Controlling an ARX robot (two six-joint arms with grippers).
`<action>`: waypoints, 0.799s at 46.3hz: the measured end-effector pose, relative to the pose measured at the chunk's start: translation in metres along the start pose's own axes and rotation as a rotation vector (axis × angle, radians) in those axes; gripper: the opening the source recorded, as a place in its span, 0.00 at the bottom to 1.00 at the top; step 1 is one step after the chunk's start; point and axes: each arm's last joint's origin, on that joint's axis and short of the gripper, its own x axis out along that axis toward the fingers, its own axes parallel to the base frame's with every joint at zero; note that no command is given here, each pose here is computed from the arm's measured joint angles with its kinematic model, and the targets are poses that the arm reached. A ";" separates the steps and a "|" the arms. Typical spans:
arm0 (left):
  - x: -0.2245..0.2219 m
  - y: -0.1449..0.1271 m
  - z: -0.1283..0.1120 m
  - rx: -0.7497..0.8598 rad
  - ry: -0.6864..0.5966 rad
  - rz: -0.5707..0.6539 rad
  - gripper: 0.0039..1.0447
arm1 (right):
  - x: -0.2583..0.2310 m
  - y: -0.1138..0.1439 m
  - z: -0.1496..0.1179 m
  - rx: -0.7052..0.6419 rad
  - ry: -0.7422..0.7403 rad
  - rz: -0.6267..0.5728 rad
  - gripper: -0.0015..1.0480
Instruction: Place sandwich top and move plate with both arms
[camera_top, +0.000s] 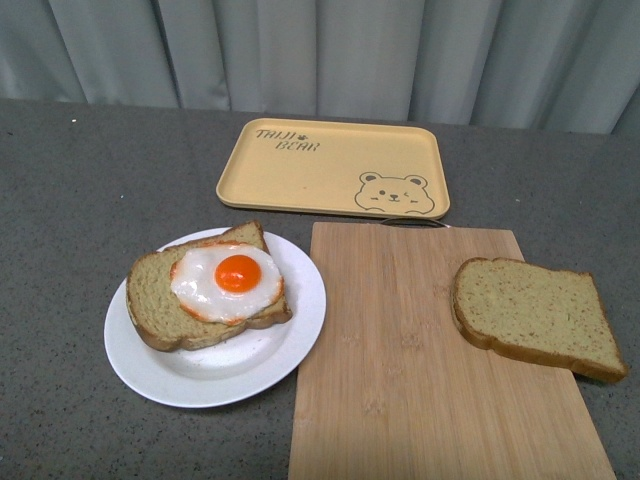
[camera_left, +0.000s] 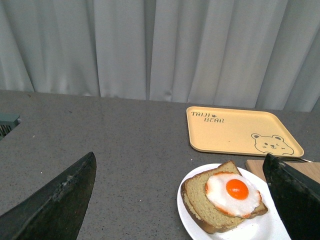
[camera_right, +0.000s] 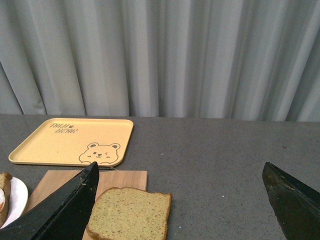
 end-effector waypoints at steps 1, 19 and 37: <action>0.000 0.000 0.000 0.000 0.000 0.000 0.94 | 0.000 0.000 0.000 0.000 0.000 0.000 0.91; 0.000 0.000 0.000 0.000 0.000 0.000 0.94 | 0.000 0.000 0.000 0.000 0.000 0.000 0.91; 0.000 0.000 0.000 0.000 0.000 0.002 0.94 | 0.008 -0.002 -0.001 -0.237 0.082 -0.279 0.91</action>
